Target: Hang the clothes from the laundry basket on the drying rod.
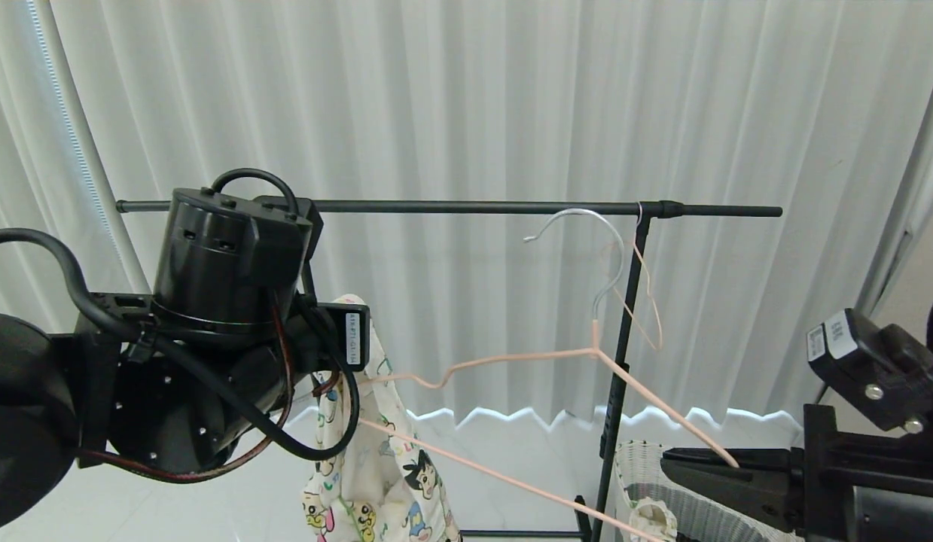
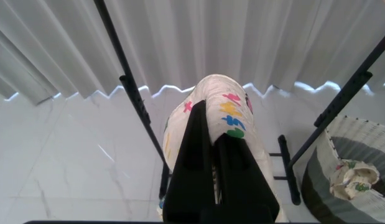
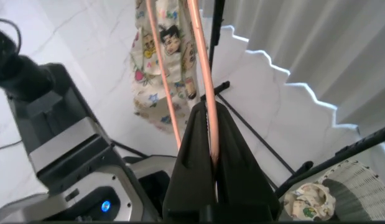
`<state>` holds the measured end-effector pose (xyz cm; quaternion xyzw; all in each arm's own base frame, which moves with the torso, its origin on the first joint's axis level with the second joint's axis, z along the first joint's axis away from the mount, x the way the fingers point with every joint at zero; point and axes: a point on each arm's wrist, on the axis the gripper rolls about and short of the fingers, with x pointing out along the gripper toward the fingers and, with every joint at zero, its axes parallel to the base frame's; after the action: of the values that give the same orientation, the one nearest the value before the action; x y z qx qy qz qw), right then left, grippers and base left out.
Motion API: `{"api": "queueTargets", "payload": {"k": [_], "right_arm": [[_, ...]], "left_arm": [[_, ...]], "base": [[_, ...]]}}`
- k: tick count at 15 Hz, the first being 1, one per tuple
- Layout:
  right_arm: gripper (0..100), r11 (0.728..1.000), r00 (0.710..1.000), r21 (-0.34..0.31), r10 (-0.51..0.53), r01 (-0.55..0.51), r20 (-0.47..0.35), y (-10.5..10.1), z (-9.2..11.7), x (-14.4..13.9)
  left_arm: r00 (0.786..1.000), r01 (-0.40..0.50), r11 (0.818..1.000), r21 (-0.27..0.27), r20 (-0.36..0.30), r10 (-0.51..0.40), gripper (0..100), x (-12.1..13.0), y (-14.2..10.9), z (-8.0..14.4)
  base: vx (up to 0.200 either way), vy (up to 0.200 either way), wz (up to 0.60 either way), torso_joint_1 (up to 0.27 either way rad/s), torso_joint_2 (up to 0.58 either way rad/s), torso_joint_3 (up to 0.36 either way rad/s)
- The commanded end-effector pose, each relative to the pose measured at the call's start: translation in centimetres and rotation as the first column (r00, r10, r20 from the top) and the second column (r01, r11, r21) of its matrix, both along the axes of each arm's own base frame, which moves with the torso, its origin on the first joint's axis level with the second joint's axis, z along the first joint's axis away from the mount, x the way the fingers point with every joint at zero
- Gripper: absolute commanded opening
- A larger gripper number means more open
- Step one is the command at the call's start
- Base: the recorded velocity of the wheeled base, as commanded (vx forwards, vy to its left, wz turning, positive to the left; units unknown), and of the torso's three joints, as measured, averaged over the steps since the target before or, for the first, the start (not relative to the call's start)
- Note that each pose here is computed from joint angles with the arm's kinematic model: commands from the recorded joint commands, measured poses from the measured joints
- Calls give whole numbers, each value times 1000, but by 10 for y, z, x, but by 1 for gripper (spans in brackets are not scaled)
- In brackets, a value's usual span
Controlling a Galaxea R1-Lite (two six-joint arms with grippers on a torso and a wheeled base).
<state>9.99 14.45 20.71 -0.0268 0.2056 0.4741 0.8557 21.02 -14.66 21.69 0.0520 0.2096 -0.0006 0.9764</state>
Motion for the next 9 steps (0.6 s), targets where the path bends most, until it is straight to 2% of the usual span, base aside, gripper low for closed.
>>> {"api": "queueTargets", "payload": {"k": [1,6,9], "right_arm": [[0,1000,1000,-19,-12,12,-11,9,-4,5],[0,999,999,28,-37,38,-23,25,-3,8],[0,998,997,12,-63,64,-32,31,-6,10]], "left_arm": [[1000,-9,1000,5,1,9,0,0,0,0],[1000,-15,1000,-17,1,15,0,0,-5,-1],[1000,-17,1000,-19,5,17,0,2,-6,0]], "base": [[0,0,0,0,0,0],[0,0,0,0,0,0],[0,0,0,0,0,0]]}}
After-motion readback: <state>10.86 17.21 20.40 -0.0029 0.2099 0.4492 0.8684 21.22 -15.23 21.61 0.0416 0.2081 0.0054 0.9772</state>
